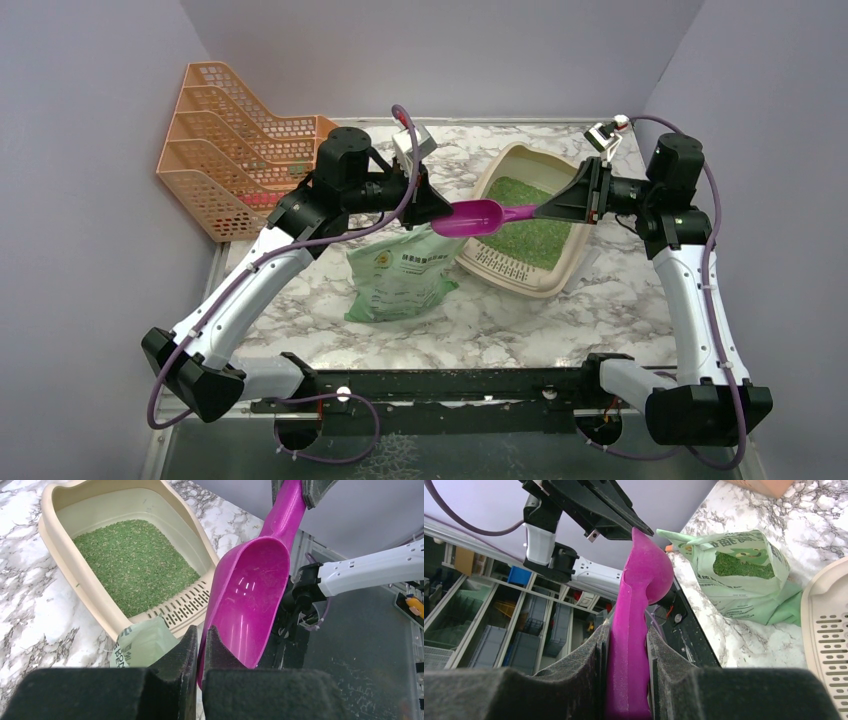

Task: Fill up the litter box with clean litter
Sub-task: Adjust the spatula.

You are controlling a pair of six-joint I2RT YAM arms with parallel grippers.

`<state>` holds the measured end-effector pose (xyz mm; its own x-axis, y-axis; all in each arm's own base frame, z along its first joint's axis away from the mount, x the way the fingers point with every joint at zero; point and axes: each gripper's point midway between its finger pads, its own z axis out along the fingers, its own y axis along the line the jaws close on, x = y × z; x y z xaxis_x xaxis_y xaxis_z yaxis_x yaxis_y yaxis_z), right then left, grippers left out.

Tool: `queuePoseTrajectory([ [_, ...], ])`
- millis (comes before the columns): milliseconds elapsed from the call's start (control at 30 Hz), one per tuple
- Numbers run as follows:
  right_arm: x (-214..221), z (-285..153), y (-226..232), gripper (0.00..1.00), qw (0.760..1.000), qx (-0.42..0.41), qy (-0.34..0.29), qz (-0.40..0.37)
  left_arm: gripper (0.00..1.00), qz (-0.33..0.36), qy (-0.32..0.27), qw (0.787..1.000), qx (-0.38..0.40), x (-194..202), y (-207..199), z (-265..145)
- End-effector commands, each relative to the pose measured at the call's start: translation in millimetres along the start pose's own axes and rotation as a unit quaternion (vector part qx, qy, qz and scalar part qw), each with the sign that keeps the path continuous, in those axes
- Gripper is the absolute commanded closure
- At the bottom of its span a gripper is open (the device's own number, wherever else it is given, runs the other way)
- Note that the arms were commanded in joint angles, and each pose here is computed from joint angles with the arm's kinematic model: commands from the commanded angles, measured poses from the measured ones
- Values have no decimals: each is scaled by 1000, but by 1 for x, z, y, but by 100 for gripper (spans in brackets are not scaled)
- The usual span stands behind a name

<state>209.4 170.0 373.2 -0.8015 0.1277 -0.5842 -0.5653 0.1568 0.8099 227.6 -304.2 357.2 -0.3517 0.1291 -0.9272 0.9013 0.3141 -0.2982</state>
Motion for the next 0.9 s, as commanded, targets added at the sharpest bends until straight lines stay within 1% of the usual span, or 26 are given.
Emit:
queuePoseTrajectory([
  [0, 2, 4, 7, 79, 999, -16, 11, -36, 100, 12, -35, 999, 6, -17, -10, 5],
  [200, 2, 6, 7, 75, 999, -17, 12, -32, 100, 22, -39, 999, 8, -19, -12, 5],
  [300, 2, 6, 7, 75, 999, -17, 12, -30, 100, 29, -39, 999, 10, -19, -14, 6],
  [400, 1, 6, 6, 69, 999, -16, 12, -28, 100, 36, -44, 998, 0, -21, -13, 5],
  [667, 5, 10, 9, 68, 999, -22, 21, -25, 100, 59, -59, 996, -21, -25, -11, 4],
  [700, 5, 11, 8, 70, 999, -22, 21, -26, 100, 62, -60, 996, -23, -25, -11, 4],
  [800, 1, 12, 7, 93, 999, -12, 12, -32, 100, 67, -59, 996, -22, -23, -12, 5],
  [833, -1, 12, 5, 98, 999, -3, 8, -34, 100, 68, -59, 996, -26, -23, -11, 4],
  [867, -5, 13, 1, 99, 999, 12, -1, -36, 90, 68, -60, 995, -31, -23, -10, 3],
])
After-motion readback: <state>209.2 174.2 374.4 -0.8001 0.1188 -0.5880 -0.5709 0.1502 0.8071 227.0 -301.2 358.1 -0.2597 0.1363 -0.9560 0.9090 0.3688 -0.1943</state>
